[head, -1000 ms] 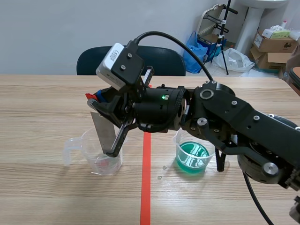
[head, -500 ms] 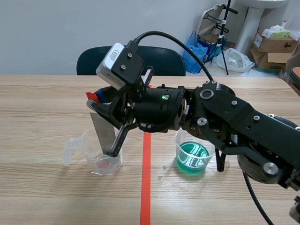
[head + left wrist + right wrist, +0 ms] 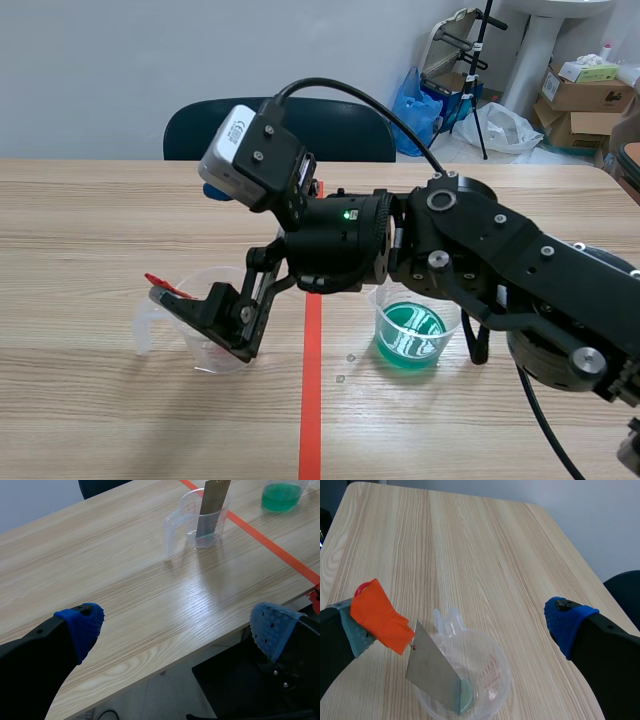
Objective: Do the redox reaction experiment
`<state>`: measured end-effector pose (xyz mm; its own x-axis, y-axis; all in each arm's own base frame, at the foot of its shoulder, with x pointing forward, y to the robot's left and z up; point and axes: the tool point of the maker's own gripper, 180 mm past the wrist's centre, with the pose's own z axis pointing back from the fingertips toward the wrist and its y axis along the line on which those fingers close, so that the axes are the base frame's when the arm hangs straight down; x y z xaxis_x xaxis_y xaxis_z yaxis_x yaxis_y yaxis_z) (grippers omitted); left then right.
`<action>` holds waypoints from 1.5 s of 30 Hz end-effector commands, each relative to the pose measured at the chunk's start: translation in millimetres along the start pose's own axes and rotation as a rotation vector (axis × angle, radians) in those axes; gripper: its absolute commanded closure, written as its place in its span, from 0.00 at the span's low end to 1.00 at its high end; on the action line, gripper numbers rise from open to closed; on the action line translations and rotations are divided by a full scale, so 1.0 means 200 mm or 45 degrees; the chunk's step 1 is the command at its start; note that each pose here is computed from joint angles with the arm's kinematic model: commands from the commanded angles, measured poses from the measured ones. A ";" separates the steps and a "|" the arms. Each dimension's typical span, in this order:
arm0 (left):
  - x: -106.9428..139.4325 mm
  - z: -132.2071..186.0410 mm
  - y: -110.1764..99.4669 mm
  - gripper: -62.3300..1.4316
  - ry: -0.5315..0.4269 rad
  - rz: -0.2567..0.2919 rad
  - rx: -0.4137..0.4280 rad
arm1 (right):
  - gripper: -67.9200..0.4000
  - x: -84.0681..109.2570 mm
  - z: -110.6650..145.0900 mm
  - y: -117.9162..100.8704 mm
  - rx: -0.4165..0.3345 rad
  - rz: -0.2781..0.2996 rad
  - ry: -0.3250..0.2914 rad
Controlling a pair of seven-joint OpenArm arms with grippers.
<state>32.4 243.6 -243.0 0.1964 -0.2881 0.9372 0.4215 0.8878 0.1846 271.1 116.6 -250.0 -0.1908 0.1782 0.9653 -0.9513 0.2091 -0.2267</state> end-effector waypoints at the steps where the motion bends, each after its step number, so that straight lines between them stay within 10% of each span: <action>1: 0.03 -0.01 0.01 0.00 -0.036 -0.006 0.008 | 0.00 0.07 -0.01 -0.04 -0.010 0.031 -0.041; 45: 0.03 -0.01 0.01 0.00 -0.036 -0.006 0.008 | 0.00 0.05 -0.01 -0.04 -0.010 0.035 -0.020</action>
<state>32.4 243.6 -243.0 0.1964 -0.2881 0.9372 0.4215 0.8878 0.1846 271.8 115.7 -254.4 -0.1850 0.2018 0.9618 -0.9513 0.2089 -0.2269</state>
